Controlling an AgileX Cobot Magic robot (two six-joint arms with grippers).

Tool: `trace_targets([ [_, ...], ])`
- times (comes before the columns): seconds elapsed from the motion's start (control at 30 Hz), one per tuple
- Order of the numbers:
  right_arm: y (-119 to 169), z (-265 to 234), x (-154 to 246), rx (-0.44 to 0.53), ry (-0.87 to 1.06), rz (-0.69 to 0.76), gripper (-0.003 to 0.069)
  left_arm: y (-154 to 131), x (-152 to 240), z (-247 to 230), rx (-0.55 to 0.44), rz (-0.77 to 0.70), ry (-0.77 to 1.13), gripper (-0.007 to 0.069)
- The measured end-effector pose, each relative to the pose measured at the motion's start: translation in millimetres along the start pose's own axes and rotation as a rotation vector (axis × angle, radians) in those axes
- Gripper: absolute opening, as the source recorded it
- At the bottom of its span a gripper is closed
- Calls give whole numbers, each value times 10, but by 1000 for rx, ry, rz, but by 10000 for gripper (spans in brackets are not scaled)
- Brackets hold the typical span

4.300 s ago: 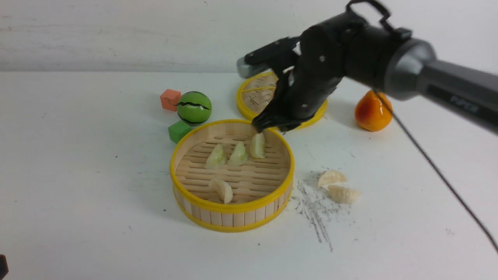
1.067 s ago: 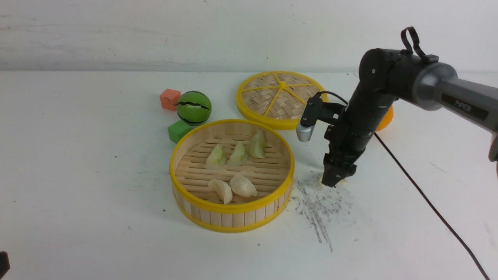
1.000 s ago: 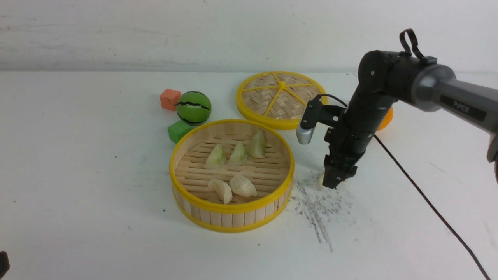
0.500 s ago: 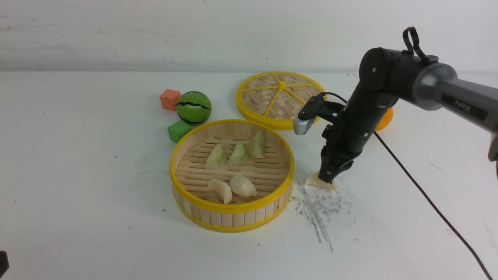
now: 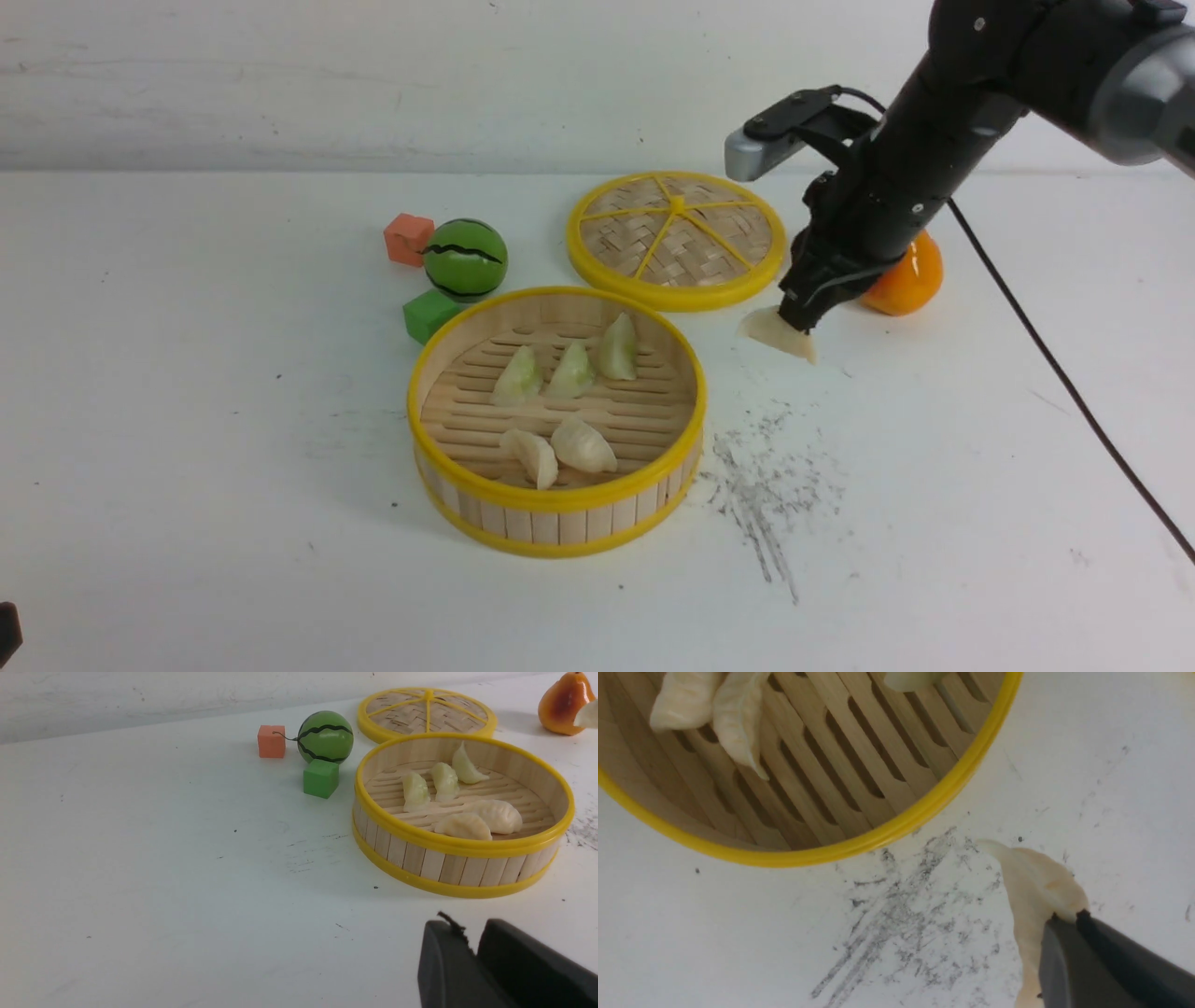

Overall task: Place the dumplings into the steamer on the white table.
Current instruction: 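Place the dumpling in the bamboo steamer basket with the right gripper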

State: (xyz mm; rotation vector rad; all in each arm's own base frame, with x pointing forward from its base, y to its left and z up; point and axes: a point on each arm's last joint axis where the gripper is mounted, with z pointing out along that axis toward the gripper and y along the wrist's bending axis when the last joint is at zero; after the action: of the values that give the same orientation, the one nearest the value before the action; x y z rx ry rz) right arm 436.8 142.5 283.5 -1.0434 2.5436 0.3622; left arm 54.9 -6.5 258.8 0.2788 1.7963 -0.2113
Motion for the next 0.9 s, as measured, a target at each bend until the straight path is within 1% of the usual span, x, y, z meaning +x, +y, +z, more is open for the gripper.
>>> trace_targets([
  [0.07, 53, 7, -35, -59, -32, 115, 1, 0, 0, 0, 0, 0, 0, 103],
  [0.13, 131, 19, -76, -103, -50, 171, 1, 0, 0, 0, 0, 0, 0, 106],
  [0.2, 271, 64, -136, -143, -55, 178, 1, 0, 0, 0, 0, 0, 0, 109],
  [0.33, 508, 256, -235, -161, -41, 170, 1, 0, 0, 0, 0, -1, 0, 111],
  [0.4, 588, 413, -267, -147, -27, 193, 1, 0, 0, 0, 0, -1, 0, 112],
  [0.53, 658, 718, -296, -80, -2, 282, 1, 0, 0, 0, 0, -1, 0, 112],
  [0.7, 705, 883, -299, -31, 17, 378, 10, 0, 1, 0, 0, -1, 1, 113],
  [0.77, 723, 897, -297, -5, 26, 400, 28, 0, 1, 0, 0, -2, 2, 115],
  [0.87, 729, 899, -297, 3, 28, 434, 89, -1, 2, 0, 1, -2, 2, 119],
  [0.9, 729, 899, -297, 3, 28, 440, 134, -2, 2, 0, 2, -5, 3, 120],
])
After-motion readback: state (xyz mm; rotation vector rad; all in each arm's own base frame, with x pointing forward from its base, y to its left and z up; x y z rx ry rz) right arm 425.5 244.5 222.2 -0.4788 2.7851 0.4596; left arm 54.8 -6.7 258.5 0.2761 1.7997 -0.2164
